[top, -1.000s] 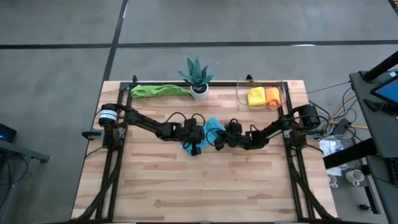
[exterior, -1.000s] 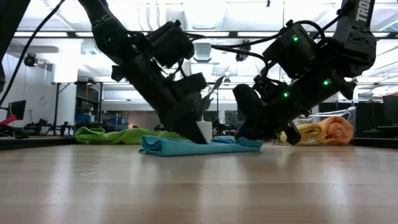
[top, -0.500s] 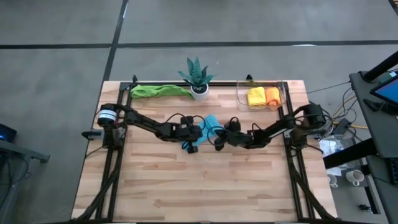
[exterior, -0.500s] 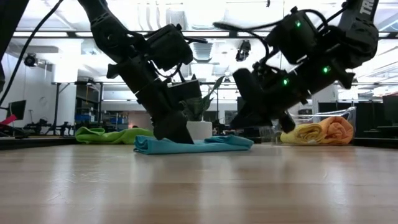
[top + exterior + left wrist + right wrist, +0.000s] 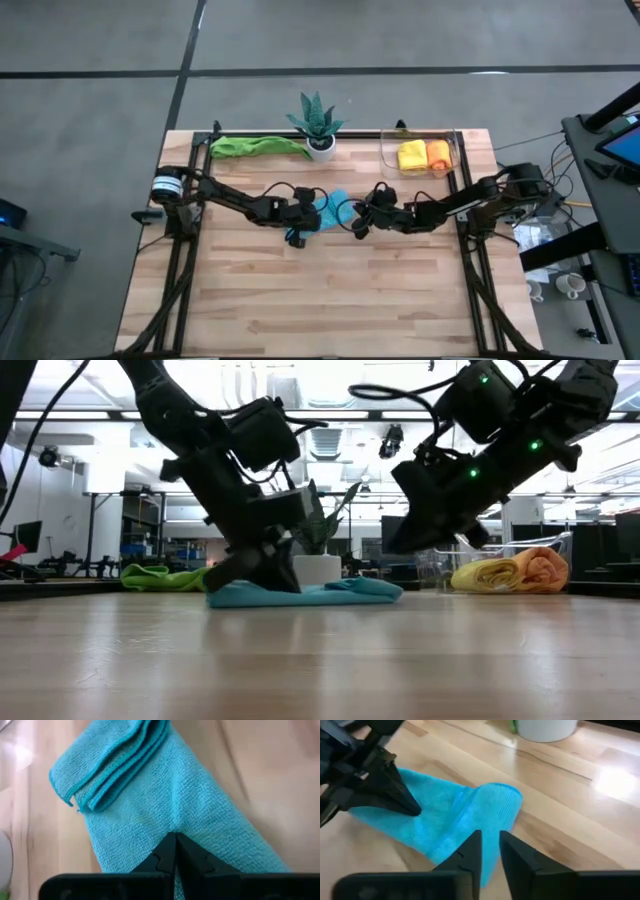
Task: Roll microfiber towels into tight, uniform cylinder then place into a basket
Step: Roll the blue microfiber cloth
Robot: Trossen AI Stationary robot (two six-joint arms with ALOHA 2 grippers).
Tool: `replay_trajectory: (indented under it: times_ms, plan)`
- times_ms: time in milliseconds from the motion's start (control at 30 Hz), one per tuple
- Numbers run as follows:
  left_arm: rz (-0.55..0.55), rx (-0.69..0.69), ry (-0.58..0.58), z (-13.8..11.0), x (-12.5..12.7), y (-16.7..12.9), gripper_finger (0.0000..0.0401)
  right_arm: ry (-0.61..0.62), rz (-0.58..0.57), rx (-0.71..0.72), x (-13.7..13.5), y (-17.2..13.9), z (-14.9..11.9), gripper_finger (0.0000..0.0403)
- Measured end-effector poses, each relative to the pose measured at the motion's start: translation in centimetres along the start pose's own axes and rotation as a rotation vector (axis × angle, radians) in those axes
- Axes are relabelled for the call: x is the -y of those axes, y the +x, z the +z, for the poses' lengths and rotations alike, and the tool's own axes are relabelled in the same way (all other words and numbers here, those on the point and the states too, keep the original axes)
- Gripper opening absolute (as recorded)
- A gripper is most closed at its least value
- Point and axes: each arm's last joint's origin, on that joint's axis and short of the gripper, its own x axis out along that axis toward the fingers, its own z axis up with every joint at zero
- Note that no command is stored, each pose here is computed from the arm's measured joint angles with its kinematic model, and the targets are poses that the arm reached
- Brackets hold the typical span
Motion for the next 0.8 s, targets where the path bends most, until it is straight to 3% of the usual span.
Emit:
replay_trajectory:
  times_ms: [233,433,800]
  plan:
    - [-0.135,-0.100,0.179,-0.9,0.9,-0.4,0.0000,0.009,0.031,0.001,-0.1,-0.3,0.4,0.0130]
    - [-0.253,0.010,0.206,0.1,0.9,-2.5,0.0000,0.063,0.137,-0.094,-0.4,-0.1,0.0,0.0165]
    - [-0.224,0.114,0.198,0.9,0.0,-5.5,0.0000,0.265,0.263,-0.316,-0.5,1.6,-2.1,0.0202]
